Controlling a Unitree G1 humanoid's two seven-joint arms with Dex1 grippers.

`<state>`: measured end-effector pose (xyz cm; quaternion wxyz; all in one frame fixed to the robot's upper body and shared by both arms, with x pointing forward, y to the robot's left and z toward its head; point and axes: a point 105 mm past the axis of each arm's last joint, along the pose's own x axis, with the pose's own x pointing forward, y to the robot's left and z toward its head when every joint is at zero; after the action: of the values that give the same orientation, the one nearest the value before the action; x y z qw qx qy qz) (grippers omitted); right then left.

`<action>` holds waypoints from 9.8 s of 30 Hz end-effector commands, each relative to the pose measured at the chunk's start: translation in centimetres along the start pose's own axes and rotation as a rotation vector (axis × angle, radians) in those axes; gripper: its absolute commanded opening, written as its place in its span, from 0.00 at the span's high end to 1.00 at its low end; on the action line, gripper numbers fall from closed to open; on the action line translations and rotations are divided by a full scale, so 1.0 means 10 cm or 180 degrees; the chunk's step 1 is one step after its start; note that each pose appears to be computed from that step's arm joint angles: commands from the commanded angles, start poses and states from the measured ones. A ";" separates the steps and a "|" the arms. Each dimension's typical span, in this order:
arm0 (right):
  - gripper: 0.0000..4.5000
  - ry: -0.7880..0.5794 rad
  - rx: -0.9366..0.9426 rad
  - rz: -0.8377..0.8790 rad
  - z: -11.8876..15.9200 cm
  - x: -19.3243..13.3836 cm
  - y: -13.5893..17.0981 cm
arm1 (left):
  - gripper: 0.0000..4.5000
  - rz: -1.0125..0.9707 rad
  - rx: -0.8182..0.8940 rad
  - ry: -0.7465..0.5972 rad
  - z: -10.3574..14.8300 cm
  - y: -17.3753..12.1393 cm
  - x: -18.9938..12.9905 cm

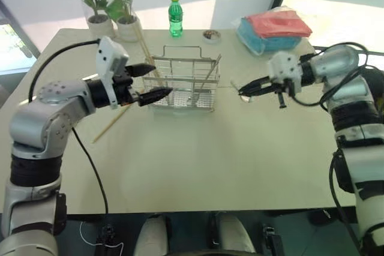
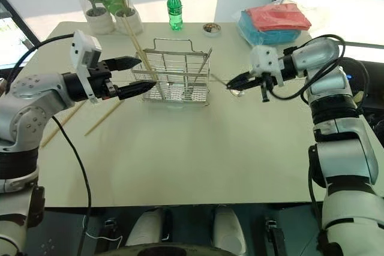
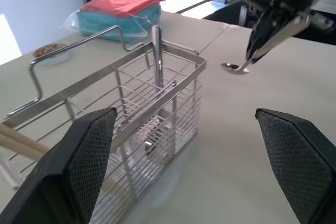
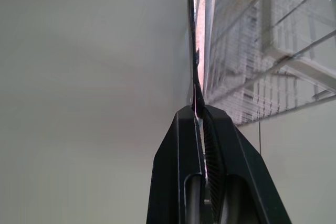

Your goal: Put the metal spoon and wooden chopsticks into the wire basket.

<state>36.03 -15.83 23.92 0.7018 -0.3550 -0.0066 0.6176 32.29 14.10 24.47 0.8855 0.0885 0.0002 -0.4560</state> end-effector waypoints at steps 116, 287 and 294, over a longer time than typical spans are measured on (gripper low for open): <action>0.20 -0.0601 0.0924 -0.0909 0.55 0.14 0.82 | 0.99 0.2128 -0.0780 0.2661 -1.58 1.53 -1.03; 0.20 -0.0794 0.0969 -0.1379 0.59 -0.05 0.86 | 1.00 0.1632 -0.0271 0.1980 -1.25 1.44 -0.08; 0.20 -0.0862 0.0942 -0.1443 0.62 -0.11 0.75 | 1.00 0.2221 -0.0253 0.1847 -1.17 1.68 -0.48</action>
<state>26.73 -13.75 24.15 0.8602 -0.1491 -0.0680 0.4829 43.62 28.46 14.08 0.9397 0.1727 0.2733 -0.1113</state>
